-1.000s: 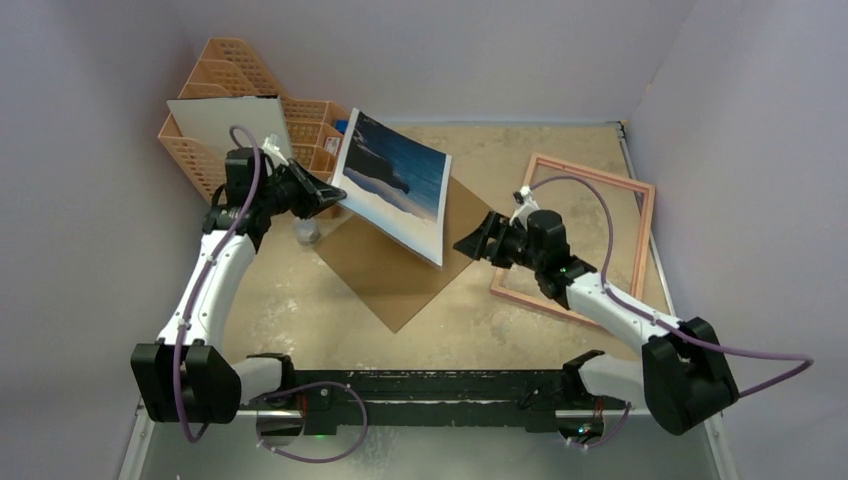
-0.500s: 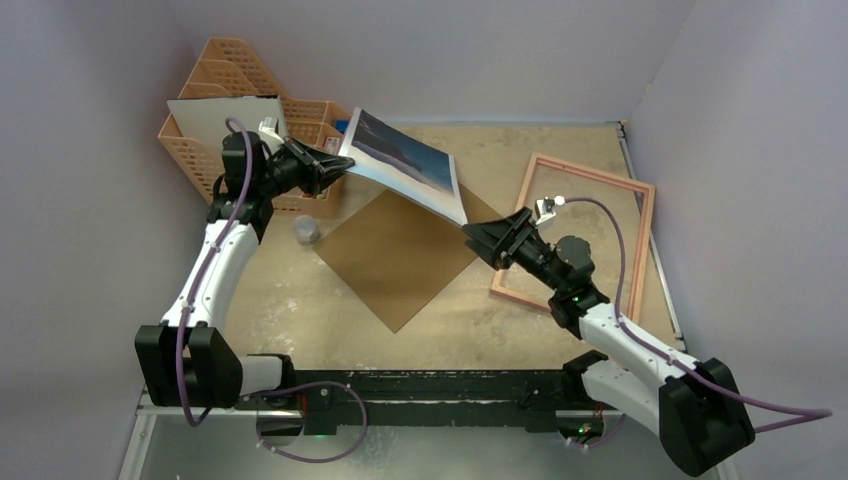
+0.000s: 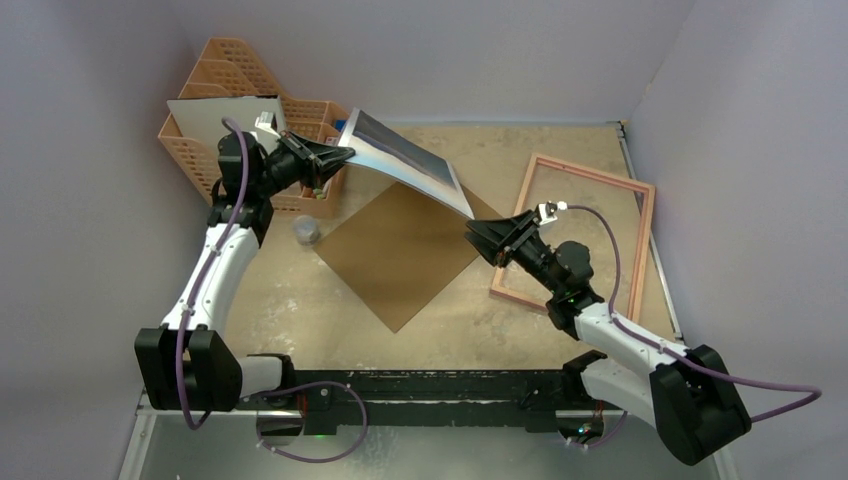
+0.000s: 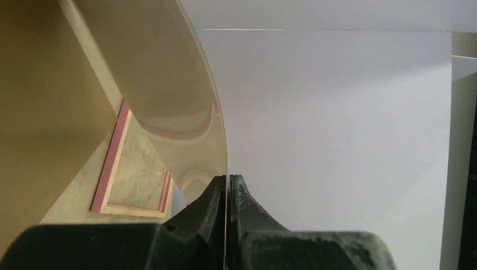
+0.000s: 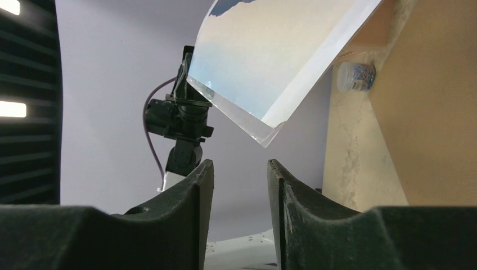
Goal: Put the photo into the frame
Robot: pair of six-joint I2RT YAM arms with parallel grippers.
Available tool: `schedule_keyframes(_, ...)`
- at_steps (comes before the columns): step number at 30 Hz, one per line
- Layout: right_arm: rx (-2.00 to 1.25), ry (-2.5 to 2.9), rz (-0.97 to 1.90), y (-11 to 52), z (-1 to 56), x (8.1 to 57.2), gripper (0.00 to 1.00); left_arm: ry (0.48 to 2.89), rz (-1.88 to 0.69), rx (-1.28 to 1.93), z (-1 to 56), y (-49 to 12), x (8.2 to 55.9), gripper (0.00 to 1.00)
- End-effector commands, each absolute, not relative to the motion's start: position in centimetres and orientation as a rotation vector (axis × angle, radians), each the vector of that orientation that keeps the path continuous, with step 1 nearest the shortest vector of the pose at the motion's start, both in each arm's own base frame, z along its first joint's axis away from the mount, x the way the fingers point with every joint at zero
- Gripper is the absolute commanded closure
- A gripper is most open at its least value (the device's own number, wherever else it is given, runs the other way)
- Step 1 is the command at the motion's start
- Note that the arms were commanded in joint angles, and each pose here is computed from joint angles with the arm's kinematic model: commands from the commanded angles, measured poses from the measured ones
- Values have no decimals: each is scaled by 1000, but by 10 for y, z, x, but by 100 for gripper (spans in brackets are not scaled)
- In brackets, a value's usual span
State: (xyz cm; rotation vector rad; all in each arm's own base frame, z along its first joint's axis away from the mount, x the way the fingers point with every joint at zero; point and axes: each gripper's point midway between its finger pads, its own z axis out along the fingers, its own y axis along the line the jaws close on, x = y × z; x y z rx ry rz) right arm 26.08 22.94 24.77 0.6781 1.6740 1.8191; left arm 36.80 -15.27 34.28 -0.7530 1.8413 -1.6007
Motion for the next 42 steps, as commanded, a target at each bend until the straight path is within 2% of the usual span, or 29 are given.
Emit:
schedule_keyframes(1, 701, 1578, 1853, 222, 263, 261, 59, 1751, -1661, -674, 374, -153, 359, 100)
schedule_keyframes(8, 709, 1588, 1850, 225, 260, 266, 75, 1730, -1688, -689, 373, -153, 358, 100)
schedule_keyframes(12, 719, 1591, 1854, 225, 256, 267, 77, 1733, -1695, -693, 370, -153, 355, 100)
schedule_keyframes(14, 709, 1575, 1857, 225, 258, 267, 70, 1736, -1697, -691, 370, -154, 354, 100)
schedule_keyframes(17, 694, 1551, 1857, 223, 264, 266, 46, 1740, -1698, -694, 368, -154, 354, 100)
schedule_keyframes(20, 711, 1521, 1852, 218, 267, 264, 38, 1743, -1698, -697, 366, -154, 354, 100)
schedule_keyframes(29, 847, 1573, 1855, 216, 250, 271, 53, 1740, -1704, -698, 367, -154, 353, 100)
schedule_keyframes(38, 826, 1581, 1840, 217, 248, 272, 75, 1742, -1705, -727, 362, -153, 353, 100)
schedule_keyframes(42, 773, 1548, 1807, 215, 256, 273, 82, 1737, -1704, -743, 361, -152, 353, 100)
